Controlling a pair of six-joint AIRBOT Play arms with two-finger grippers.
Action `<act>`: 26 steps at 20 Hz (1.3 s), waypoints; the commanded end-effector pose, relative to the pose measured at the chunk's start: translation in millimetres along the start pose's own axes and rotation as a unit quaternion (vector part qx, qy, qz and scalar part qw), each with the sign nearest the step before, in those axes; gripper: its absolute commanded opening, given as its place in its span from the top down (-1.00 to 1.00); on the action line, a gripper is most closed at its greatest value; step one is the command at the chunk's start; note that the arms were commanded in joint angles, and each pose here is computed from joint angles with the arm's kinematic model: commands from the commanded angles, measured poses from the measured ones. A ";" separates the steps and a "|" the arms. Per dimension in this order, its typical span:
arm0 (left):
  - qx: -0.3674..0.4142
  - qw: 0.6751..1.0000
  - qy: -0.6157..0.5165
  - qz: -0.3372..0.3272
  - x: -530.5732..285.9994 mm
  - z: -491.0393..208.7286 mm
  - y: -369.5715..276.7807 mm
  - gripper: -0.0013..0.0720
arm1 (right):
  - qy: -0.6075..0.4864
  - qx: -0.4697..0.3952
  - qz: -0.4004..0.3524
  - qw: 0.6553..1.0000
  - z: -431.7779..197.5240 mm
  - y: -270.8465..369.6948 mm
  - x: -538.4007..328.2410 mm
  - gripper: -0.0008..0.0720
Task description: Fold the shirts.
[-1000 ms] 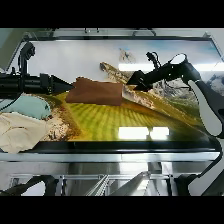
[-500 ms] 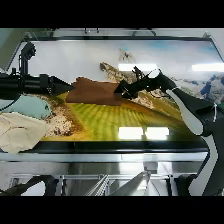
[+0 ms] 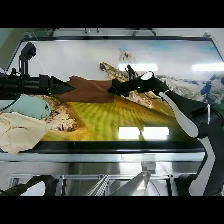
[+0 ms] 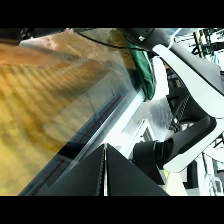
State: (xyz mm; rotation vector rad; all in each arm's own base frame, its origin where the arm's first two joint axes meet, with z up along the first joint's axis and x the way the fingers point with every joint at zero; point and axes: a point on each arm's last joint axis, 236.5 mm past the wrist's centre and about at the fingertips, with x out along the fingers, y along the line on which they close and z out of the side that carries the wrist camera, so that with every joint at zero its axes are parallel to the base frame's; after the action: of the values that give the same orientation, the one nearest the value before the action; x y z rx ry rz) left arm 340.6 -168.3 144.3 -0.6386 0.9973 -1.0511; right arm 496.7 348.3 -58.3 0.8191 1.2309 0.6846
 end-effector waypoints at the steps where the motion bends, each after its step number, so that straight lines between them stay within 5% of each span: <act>1: 0.000 1.000 0.002 -0.001 0.2 -1.1 -0.9 0.91 | -0.049 -0.022 0.028 0.998 28.8 43.0 -42.3 0.93; 4: 0.000 1.000 0.012 -0.008 0.1 -5.7 -3.8 0.91 | -0.138 -0.019 0.008 0.990 84.5 55.3 -160.2 0.93; 7: 0.000 1.000 0.012 -0.007 0.1 -5.5 -3.7 0.91 | -0.241 0.026 -0.093 0.966 111.2 17.0 -324.5 0.93; 13: 0.000 1.000 0.009 -0.005 0.2 -4.3 -2.4 0.92 | -0.390 0.216 -0.263 0.856 16.1 -101.6 -610.7 0.93; 19: 0.000 1.000 -0.010 0.009 0.4 4.6 4.1 0.92 | -0.365 0.370 -0.393 0.759 -120.9 -208.8 -714.4 0.93; 26: -0.005 1.000 -0.004 0.005 0.6 1.8 2.2 0.92 | -0.237 0.451 -0.479 0.715 -224.5 -275.2 -704.4 0.93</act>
State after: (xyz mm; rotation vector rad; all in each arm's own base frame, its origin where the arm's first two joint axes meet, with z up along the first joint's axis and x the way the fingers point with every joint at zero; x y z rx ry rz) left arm 345.6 -167.2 142.9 -0.6399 0.9883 -1.0298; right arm 176.5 -341.2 85.0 0.9149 1.1246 -0.9522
